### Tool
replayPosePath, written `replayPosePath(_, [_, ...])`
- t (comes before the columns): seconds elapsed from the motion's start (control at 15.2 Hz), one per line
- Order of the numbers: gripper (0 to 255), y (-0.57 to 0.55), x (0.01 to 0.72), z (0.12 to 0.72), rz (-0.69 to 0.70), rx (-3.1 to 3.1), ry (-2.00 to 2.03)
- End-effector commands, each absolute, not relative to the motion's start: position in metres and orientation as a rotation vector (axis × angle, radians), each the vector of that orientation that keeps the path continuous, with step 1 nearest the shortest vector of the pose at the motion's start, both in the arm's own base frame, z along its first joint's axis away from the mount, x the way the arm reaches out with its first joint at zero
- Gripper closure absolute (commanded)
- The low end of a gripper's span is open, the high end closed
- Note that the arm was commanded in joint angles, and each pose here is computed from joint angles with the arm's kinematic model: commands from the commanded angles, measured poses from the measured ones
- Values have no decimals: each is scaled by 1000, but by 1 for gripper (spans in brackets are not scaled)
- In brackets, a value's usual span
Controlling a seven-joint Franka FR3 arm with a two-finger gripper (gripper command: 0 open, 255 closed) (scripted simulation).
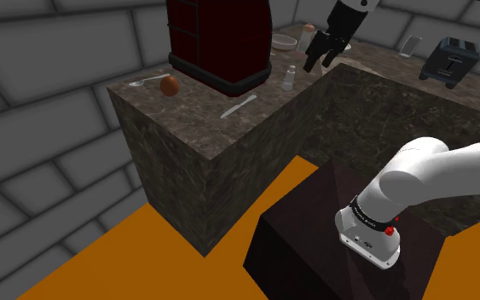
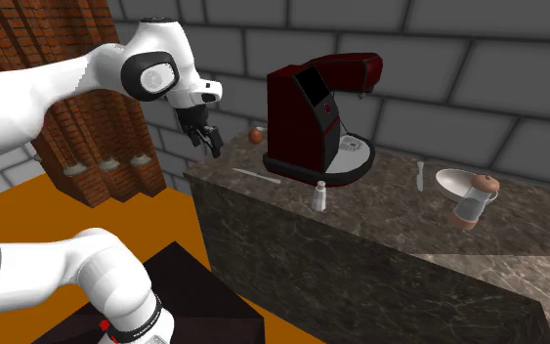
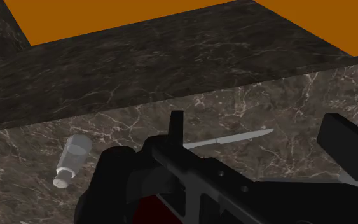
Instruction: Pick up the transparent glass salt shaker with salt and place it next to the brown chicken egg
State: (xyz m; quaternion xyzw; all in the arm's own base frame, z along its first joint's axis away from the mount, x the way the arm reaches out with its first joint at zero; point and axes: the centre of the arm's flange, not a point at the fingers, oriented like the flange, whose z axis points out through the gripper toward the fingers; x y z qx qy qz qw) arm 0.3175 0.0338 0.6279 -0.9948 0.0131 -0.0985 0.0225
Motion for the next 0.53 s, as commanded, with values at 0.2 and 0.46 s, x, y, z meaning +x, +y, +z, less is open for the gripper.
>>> replayPosePath(0.2, [0, 11, 344, 612, -309, -3090, 72])
replayPosePath(0.46, [0, -20, 378, 590, -313, -3102, 115])
